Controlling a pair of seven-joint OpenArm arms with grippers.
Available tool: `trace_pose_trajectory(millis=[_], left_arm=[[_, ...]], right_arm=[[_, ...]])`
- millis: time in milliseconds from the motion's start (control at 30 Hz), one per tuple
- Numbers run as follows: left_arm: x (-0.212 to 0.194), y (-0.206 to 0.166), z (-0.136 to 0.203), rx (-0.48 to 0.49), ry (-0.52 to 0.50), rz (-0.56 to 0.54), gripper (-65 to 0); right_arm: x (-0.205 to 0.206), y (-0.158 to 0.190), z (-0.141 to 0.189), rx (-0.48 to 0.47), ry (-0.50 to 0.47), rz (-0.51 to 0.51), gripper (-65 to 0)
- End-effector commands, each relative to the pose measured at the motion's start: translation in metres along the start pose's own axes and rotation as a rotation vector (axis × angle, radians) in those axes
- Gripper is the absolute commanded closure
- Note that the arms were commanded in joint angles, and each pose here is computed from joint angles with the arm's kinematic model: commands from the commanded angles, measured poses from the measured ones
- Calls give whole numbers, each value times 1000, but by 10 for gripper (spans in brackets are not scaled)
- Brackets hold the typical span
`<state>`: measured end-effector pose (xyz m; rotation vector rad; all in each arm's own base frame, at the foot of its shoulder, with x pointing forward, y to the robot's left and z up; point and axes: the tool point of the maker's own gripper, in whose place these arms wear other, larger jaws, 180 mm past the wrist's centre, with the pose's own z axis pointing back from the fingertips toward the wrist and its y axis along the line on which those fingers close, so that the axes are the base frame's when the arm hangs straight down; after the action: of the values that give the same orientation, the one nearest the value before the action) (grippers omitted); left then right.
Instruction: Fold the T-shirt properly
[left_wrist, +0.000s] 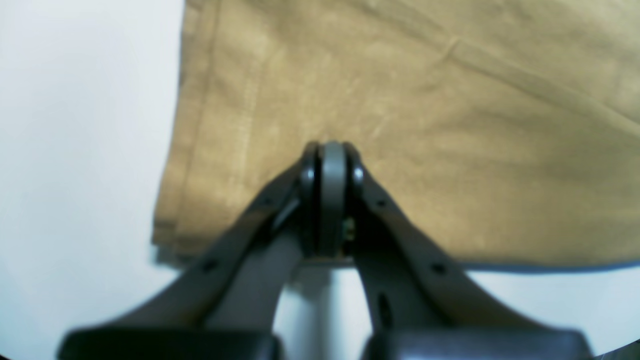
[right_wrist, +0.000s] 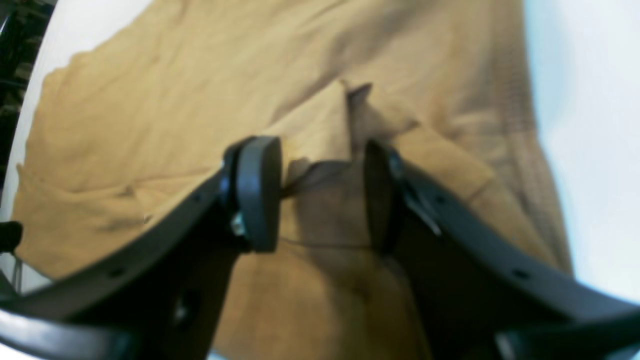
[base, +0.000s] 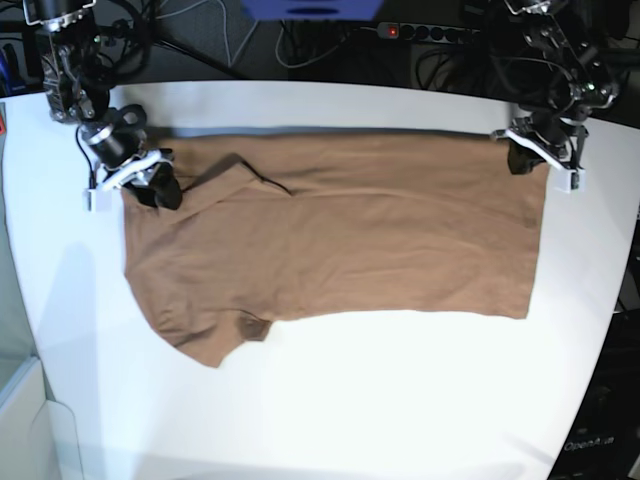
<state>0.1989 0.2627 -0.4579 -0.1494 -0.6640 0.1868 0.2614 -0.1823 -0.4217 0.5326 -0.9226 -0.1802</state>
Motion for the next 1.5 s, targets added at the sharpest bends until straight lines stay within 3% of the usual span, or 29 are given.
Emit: trace_pose_trajectory(millis=[0,200,267,333,400,1033,1467], left_arm=[[-79,23,12,126,358,-48,-23],[-78,23,12,126,356,-48,-23],[-78,23,12,126,356,-48,-23],[-78,23,12,126,356,-48,-23],[-78,23,12,126,356,-48,-23],[-78,23,12,126,356,-48,-23],[-72,21,9,123,343,-47,-23]], right_arm=[[15,8,-3,36,-32,22,-268],[10,19,-10,67,-14,30,-252],[13,21,-13,74,-20,35,-177],[17,22,-14,76,-26,38,-52],[20,21,-15,74,-30,42,0],[54,31,-28,97,-90,94,-13],[77,33,-48,89,-41,181,-22]])
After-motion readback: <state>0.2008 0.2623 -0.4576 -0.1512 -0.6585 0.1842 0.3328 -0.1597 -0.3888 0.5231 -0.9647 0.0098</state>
